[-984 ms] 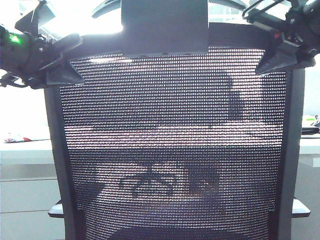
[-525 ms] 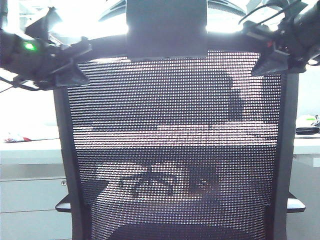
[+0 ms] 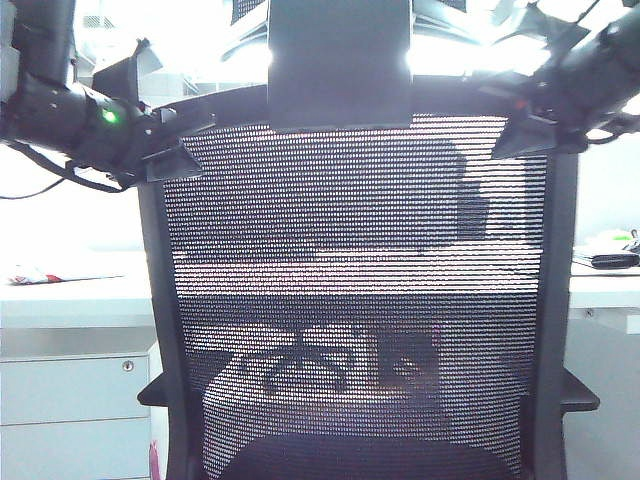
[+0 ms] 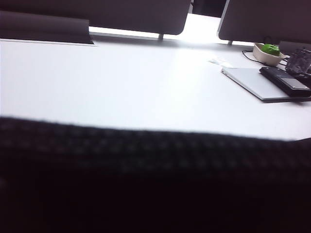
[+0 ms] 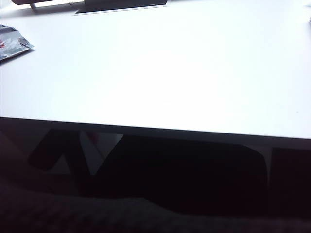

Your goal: Push the black chair under the table.

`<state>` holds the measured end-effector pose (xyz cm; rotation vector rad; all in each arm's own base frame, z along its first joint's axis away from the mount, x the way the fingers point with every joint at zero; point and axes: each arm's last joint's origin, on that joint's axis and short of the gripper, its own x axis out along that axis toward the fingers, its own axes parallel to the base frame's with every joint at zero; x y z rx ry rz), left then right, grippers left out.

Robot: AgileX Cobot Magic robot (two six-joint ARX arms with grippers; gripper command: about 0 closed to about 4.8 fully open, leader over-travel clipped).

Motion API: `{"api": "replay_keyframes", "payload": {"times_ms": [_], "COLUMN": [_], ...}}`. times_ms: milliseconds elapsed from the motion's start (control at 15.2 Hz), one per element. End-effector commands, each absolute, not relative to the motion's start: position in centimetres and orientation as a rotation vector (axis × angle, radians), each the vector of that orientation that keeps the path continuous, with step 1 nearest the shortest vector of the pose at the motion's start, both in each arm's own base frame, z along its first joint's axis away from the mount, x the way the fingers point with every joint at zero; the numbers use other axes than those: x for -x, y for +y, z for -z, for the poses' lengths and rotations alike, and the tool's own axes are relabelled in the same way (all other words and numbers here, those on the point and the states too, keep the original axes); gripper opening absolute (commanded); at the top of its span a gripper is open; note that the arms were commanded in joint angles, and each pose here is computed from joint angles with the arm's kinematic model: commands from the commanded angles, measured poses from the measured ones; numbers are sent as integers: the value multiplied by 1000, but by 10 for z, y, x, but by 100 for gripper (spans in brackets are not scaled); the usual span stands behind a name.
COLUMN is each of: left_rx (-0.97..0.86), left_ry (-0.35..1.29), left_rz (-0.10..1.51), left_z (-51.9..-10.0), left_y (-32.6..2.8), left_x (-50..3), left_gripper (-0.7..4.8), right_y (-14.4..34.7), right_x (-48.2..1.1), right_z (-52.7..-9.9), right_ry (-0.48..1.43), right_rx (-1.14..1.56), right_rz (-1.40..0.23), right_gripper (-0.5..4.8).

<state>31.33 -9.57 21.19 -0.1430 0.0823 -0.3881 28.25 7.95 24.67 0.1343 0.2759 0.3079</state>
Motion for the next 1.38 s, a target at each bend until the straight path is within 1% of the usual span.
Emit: {"api": "replay_keyframes", "payload": {"times_ms": [66,328,722,1181,1378], "left_rx": [136,132,130,132,114], "left_ry": [-10,-16,1,-33,-54], "left_rz": [348,332,328,352,349], "left_z": [-227,-226,-214,-217,-220], "left_y": [-92,-89,-91,-100,-99], "left_x": [-332,-357,-379,-414,-416], "left_gripper": [-6,-6,-6,-6,-6], "right_y": [81,85,79,62,62], "right_x": [-310,-343,-373,-385,-399], "right_z": [-266,-260,-252,-247,-248], "right_ry": [163,185,188,174,165], "right_rx": [-136,-127,-118,-123,-124], "right_rz": [-295,-295,-301,-273,-276], "right_gripper": [-5,-5,-5,-5,-5]}}
